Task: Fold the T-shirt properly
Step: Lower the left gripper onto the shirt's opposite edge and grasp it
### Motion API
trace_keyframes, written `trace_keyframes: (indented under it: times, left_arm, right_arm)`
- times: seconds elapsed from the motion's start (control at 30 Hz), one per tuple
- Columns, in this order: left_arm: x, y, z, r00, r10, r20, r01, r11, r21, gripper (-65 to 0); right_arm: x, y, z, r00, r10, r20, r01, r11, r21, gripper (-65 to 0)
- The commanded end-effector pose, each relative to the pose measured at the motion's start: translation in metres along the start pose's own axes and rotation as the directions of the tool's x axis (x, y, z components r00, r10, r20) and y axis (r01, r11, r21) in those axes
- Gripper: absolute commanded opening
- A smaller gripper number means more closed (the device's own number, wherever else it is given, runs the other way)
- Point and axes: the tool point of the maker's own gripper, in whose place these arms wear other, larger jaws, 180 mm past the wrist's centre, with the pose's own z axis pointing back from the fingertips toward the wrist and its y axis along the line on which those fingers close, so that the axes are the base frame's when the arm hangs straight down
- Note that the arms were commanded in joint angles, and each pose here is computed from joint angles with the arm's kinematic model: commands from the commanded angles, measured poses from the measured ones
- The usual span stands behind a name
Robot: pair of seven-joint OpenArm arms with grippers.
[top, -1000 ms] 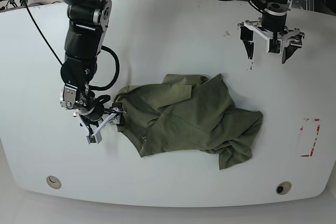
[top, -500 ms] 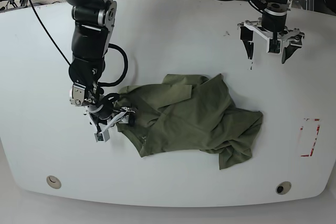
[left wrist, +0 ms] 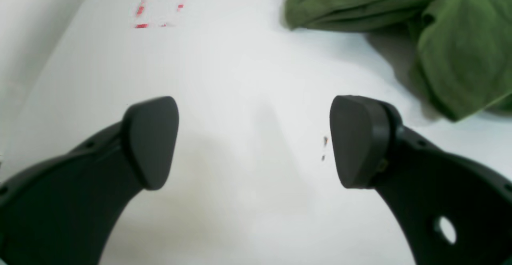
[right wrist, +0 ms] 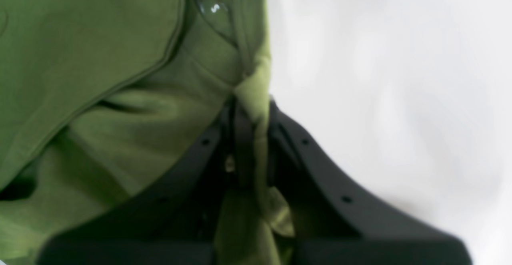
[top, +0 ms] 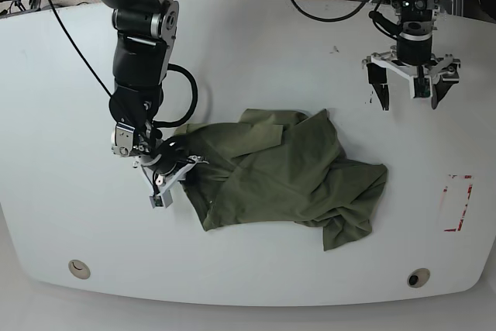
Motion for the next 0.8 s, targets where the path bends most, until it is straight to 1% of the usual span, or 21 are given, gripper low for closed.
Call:
trace_keyframes:
  times: [0.0,0.07,0.1,0.17,0.2,0.3,0.43,0.57,0.77]
  left_arm:
    - [0.012,0.004,-0.004,1.000,0.010,0.012,-0.010,1.000,0.018,-8.7]
    - [0.016,0.005,-0.008,1.000,0.016,0.005,-0.016,1.000,0.022,-8.7]
    - [0.020,0.006,-0.011,1.000,0.020,0.009,-0.020,0.999,0.025,-8.7]
    - [0.032,0.006,-0.017,0.999,0.029,0.031,-0.030,0.999,0.029,-8.7]
    - [0.035,0.007,-0.019,0.999,0.031,0.038,-0.032,0.999,0.031,-8.7]
    - [0.045,0.006,-0.025,0.997,0.040,0.062,-0.042,0.999,0.032,-8.7]
    - [0.050,0.005,-0.042,0.996,0.061,0.069,-0.063,0.998,0.030,-8.9]
    - [0.045,0.001,-0.066,0.995,0.092,0.041,-0.093,0.996,0.020,-8.9]
    - [0.040,-0.022,-0.106,0.985,0.170,-0.013,-0.170,0.985,-0.020,-8.9]
  right_arm:
    - [0.033,-0.003,0.011,0.996,0.041,0.074,-0.040,0.999,-0.012,-65.0]
    - [0.028,-0.001,0.021,0.995,0.082,0.059,-0.081,0.997,-0.015,-65.0]
    - [0.029,-0.001,0.031,0.992,0.116,0.056,-0.115,0.993,-0.023,-65.0]
    - [0.029,-0.001,0.050,0.984,0.173,0.051,-0.170,0.984,-0.050,-65.0]
    - [0.025,0.000,0.055,0.982,0.186,0.044,-0.183,0.981,-0.056,-65.0]
    - [0.016,0.002,0.087,0.969,0.245,0.028,-0.241,0.965,-0.107,-65.0]
    - [0.000,0.010,0.114,0.948,0.319,0.006,-0.316,0.941,-0.119,-65.0]
    - [-0.018,0.015,0.131,0.934,0.357,-0.016,-0.356,0.926,-0.125,-65.0]
    - [-0.037,0.017,0.145,0.929,0.367,-0.042,-0.369,0.920,-0.131,-65.0]
